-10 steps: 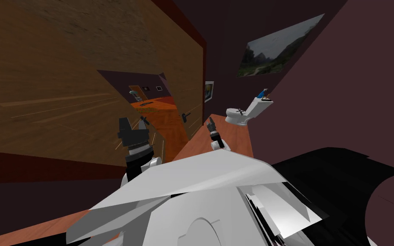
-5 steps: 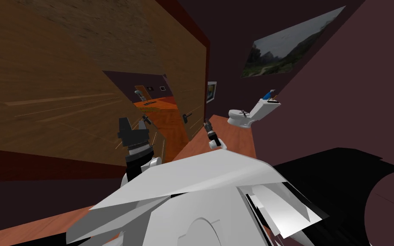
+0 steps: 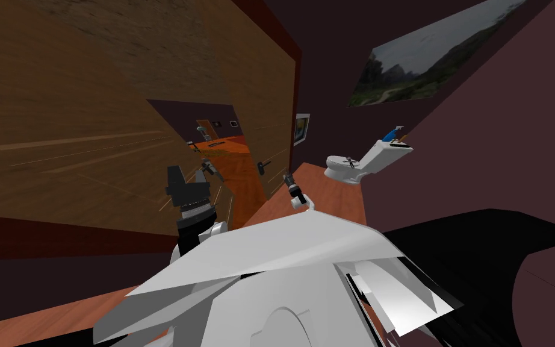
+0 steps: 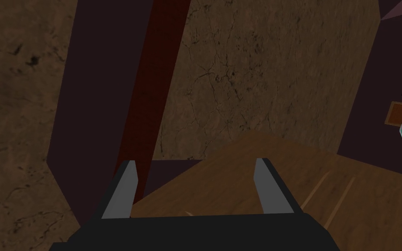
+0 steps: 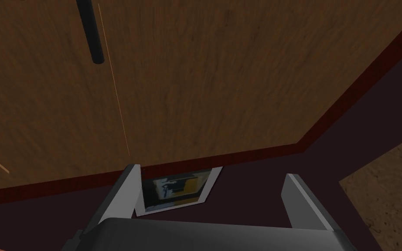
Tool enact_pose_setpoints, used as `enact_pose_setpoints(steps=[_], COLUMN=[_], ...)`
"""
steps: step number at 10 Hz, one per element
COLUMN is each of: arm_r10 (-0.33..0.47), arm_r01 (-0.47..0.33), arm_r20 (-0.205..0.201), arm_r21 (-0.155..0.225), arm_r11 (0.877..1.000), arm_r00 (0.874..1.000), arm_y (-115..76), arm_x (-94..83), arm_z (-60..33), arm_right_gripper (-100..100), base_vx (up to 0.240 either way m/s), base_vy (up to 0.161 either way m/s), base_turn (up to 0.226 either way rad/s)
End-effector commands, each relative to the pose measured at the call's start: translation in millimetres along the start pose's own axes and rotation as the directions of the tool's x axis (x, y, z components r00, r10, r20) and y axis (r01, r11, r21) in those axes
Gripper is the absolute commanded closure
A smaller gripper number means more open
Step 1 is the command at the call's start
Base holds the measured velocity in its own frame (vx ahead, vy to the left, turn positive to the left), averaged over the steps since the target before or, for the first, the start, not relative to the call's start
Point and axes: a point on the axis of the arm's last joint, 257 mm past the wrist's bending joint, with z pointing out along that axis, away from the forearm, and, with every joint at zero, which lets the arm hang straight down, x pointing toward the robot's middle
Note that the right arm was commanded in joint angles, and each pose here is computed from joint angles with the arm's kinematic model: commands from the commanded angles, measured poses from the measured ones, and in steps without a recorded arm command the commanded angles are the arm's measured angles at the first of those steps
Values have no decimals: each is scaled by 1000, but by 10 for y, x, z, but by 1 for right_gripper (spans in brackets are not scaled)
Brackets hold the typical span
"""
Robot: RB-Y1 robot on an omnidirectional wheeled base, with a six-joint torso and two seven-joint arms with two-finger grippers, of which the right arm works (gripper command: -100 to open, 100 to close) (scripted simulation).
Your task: Push the door open
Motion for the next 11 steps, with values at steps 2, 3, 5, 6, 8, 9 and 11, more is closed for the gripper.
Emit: enact_pose_setpoints(steps=[2,3,5,6,8,9,11], arm_r10=[5,7,11,13,17,18,21], arm_r01=[-4,-5,-6,-6,-5,-4,-2], arm_r20=[-29,-39,-61,-71,-91,-101,-121], arm_r21=[40,54,83,97,124,137,162], arm_r11=[999,999,997,995,992,991,987], arm_r00=[1000,999,998,997,996,995,992], arm_y=[-196,-266,-402,-465,-586,-646,-755], arm_x=[129,182,289,343,451,505,611], arm_z=[73,100,151,174,216,235,269], arm_right_gripper=[-100,-100,-100,-100,-100,-100,-100], base_vx=[79,79,77,78,52,74,82], base_vy=[-82,-79,-73,-90,-82,-93,-84], base_turn=[111,97,74,109,105,88,94])
